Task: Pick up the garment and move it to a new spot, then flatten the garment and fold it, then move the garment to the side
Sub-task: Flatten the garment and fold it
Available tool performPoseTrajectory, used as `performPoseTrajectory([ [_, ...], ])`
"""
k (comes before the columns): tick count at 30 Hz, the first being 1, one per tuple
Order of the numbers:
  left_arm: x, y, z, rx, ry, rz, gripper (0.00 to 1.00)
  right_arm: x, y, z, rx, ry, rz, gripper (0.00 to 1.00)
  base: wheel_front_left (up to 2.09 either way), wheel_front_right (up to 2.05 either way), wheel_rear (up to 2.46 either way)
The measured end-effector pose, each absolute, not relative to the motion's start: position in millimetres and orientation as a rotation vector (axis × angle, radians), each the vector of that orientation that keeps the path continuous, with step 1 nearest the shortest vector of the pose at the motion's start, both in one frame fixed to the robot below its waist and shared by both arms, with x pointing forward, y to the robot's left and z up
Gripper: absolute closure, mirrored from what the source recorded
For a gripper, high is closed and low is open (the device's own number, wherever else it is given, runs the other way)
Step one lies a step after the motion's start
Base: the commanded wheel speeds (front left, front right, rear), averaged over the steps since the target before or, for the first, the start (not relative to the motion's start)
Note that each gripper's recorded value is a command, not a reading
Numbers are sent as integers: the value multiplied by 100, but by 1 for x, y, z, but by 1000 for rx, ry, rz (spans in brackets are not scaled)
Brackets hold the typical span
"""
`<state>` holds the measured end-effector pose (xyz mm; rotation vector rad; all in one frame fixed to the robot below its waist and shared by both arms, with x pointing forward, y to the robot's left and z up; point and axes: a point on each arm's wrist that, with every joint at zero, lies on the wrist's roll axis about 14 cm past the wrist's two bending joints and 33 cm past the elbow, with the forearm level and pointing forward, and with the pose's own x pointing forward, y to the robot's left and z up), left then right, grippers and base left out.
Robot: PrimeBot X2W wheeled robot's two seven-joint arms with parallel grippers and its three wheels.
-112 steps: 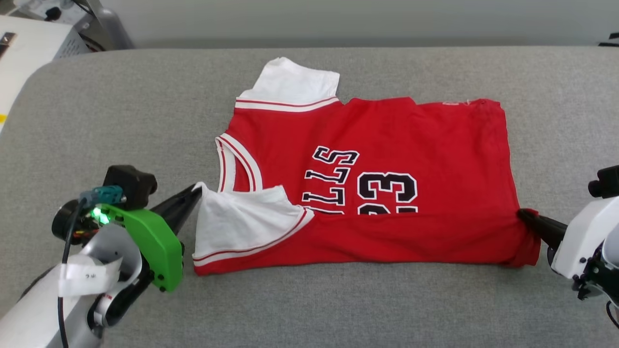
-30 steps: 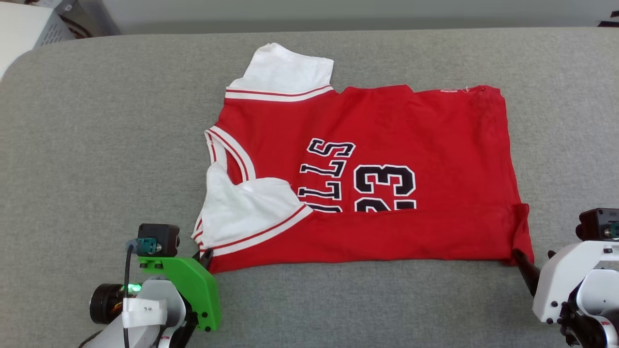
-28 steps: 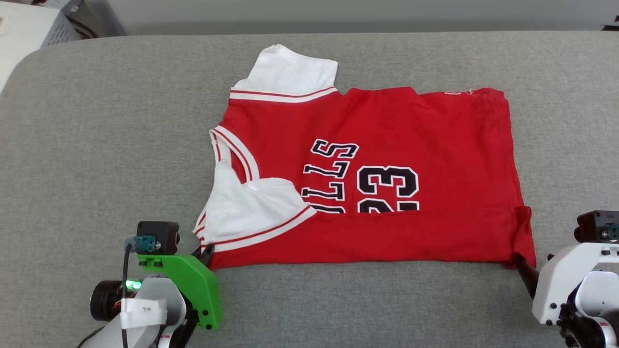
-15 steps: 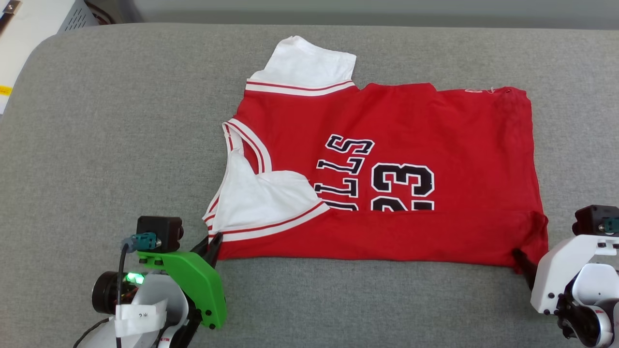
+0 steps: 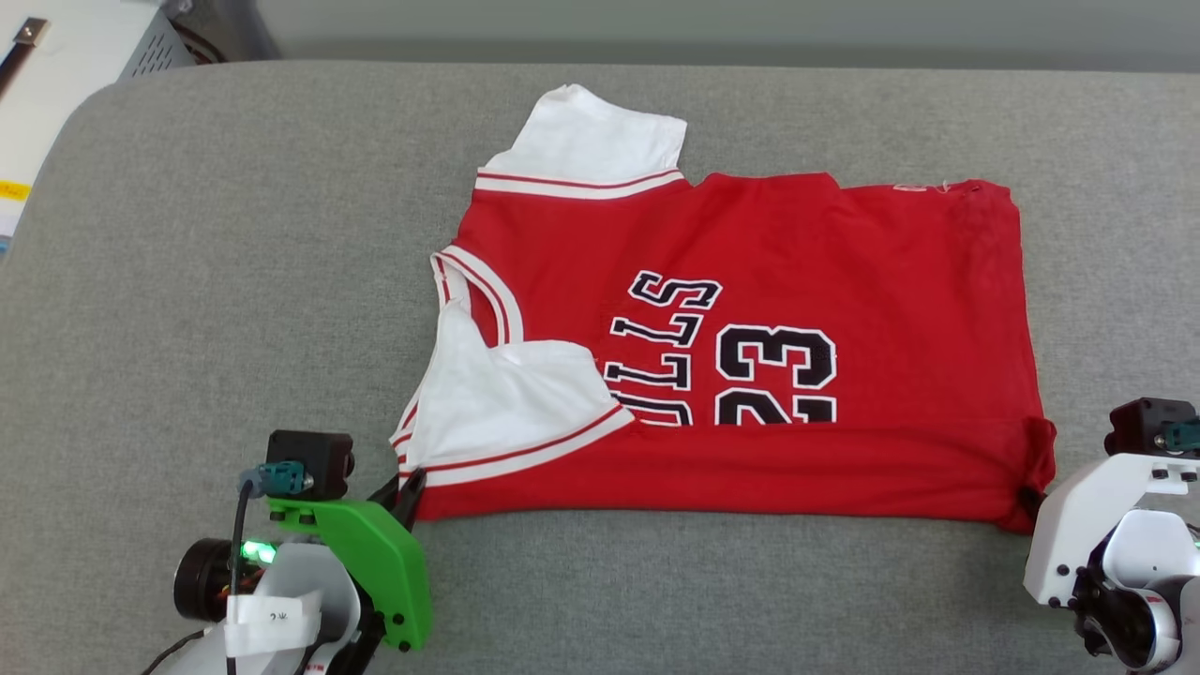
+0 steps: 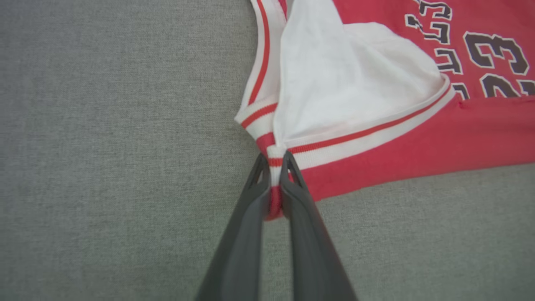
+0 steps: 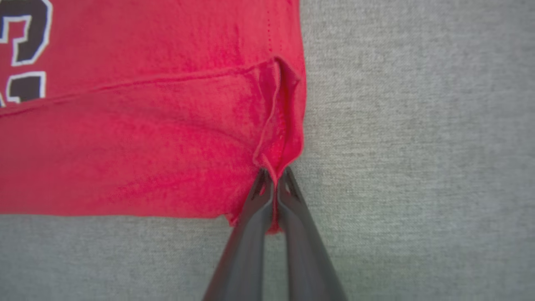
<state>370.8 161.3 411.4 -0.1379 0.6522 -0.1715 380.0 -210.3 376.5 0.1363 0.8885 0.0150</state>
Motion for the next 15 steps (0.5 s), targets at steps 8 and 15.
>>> performPoseTrajectory([
  [8,353,164,410,-118,676,-172,100,367,-215,392,131,883,27,100,0,0,0],
  [15,326,165,407,-124,726,-173,100,337,-217,400,125,929,43,100,0,0,0],
])
